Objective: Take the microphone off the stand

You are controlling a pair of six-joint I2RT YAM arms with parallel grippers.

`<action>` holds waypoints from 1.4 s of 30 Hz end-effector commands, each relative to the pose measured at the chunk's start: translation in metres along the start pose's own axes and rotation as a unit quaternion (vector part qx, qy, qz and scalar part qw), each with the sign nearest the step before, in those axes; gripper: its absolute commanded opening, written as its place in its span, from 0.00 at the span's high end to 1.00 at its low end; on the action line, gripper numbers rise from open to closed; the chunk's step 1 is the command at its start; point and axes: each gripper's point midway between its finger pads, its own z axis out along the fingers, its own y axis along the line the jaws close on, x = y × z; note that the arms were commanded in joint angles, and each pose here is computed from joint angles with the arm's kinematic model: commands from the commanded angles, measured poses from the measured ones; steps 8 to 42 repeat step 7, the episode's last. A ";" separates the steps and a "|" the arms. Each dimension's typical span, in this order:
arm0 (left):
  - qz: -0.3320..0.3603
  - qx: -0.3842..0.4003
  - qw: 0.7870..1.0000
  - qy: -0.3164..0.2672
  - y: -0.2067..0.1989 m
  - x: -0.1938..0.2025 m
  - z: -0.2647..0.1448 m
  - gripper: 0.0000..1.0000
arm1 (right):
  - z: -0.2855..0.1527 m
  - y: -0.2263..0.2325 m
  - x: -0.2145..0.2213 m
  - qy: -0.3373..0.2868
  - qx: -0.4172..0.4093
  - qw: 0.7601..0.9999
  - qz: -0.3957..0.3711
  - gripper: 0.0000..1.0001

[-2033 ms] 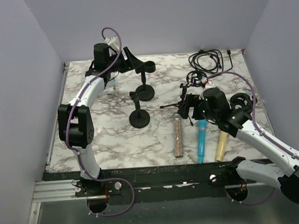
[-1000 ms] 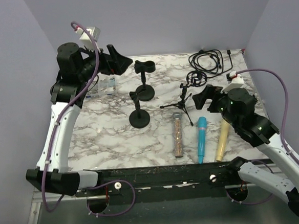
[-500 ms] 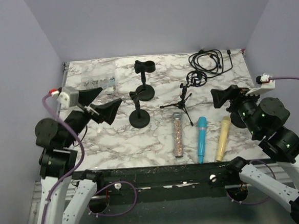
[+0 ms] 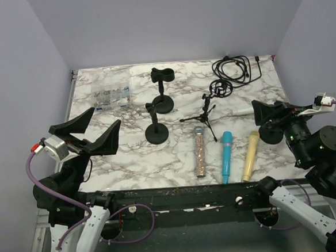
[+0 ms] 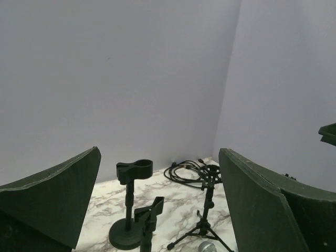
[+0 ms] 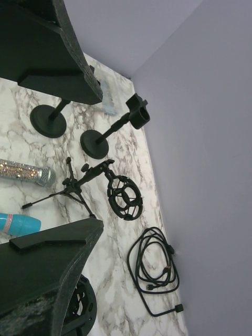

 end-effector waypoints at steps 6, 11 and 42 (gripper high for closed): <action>0.005 -0.027 0.999 -0.035 0.009 -0.012 -0.003 0.02 | -0.005 0.007 -0.012 -0.014 -0.015 0.999 0.025 0.00; 0.005 -0.026 0.999 -0.034 0.008 -0.012 -0.002 0.02 | -0.004 0.007 -0.010 -0.009 -0.015 1.000 0.022 0.00; 0.005 -0.026 0.999 -0.034 0.008 -0.012 -0.002 0.02 | -0.004 0.007 -0.010 -0.009 -0.015 1.000 0.022 0.00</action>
